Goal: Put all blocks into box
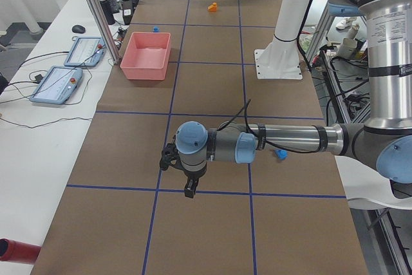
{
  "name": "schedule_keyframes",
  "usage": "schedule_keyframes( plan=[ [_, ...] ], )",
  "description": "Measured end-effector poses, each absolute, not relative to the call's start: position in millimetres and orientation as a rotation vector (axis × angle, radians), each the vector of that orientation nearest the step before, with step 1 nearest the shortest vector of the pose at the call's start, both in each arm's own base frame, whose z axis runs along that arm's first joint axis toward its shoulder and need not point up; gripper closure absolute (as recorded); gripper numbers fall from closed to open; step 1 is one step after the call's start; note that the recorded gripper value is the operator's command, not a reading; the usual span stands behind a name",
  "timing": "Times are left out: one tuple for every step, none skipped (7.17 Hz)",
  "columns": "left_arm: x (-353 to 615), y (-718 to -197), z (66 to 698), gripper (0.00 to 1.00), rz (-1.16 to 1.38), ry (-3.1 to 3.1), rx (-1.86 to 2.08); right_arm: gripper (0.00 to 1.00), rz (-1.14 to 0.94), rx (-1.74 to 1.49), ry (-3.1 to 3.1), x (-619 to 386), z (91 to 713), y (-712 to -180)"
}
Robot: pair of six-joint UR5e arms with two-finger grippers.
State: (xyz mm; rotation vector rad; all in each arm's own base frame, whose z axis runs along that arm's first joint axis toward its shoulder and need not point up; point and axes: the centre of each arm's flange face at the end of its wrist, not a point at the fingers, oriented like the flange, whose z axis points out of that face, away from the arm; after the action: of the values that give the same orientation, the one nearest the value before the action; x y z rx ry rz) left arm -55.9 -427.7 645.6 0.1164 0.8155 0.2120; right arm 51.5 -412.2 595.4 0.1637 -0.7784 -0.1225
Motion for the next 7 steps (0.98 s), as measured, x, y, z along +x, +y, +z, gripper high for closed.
schedule_keyframes(
  plan=[
    [-56, -428, 645, 0.00, 0.212, 0.816, 0.117, 0.00, -0.114, 0.159, -0.801, 33, 585, -416],
    [-56, -428, 645, 0.00, 0.212, 0.816, 0.117, 0.00, -0.079, 0.151, -0.823, 2, 569, -420],
    [-56, -428, 645, 0.00, 0.212, 0.816, 0.118, 0.00, -0.024, 0.149, -0.833, -43, 556, -423],
    [-56, -428, 645, 0.00, 0.212, 0.816, 0.117, 0.00, 0.013, 0.149, -0.834, -87, 554, -422],
    [-56, -428, 646, 0.00, 0.212, 0.816, 0.117, 0.00, 0.012, 0.144, -0.828, -119, 562, -417],
    [-56, -428, 646, 0.00, 0.211, 0.816, 0.116, 0.00, -0.007, 0.144, -0.807, -144, 574, -413],
    [-56, -428, 646, 0.00, 0.211, 0.816, 0.115, 0.00, -0.031, 0.140, -0.787, -162, 584, -409]
  ],
)
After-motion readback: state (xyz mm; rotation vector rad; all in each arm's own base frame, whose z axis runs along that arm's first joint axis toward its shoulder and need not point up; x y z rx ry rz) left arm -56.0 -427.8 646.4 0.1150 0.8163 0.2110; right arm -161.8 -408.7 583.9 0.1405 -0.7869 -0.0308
